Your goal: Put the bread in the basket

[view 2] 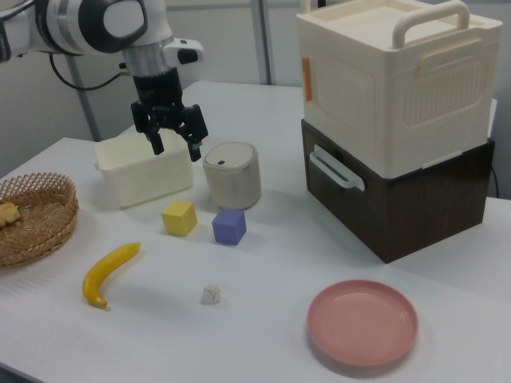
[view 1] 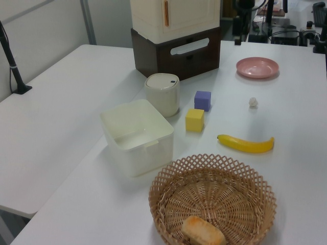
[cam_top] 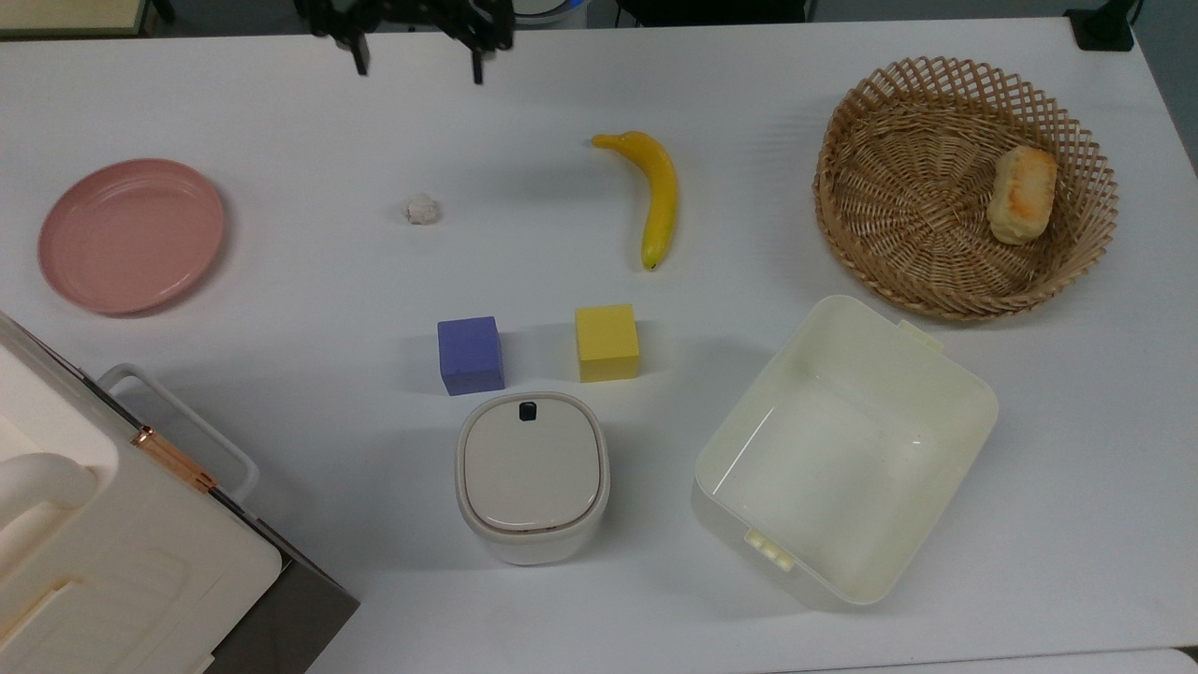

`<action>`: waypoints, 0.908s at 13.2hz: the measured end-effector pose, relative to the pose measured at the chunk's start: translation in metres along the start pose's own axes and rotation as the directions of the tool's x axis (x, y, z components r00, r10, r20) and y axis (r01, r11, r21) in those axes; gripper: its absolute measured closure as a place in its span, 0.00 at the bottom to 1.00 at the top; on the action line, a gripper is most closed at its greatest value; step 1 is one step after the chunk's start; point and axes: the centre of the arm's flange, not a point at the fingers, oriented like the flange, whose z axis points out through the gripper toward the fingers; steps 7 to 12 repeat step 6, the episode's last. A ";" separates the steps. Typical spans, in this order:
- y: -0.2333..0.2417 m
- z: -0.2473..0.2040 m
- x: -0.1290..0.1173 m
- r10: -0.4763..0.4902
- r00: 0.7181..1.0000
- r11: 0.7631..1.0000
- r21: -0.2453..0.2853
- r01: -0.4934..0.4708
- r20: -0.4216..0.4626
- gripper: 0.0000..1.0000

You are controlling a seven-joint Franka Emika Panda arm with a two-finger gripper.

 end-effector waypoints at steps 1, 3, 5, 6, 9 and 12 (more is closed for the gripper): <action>0.007 -0.005 -0.004 0.015 1.000 1.000 0.011 -0.015 -0.007 0.00; 0.009 -0.010 -0.006 0.022 1.000 0.999 0.030 -0.021 -0.014 0.00; 0.004 -0.009 -0.006 0.014 1.000 0.999 0.033 -0.013 -0.013 0.00; 0.001 -0.009 -0.006 0.009 1.000 0.999 0.033 -0.009 -0.012 0.00; 0.001 -0.009 -0.006 0.009 1.000 0.999 0.033 -0.009 -0.012 0.00; 0.001 -0.009 -0.006 0.009 1.000 0.999 0.033 -0.009 -0.012 0.00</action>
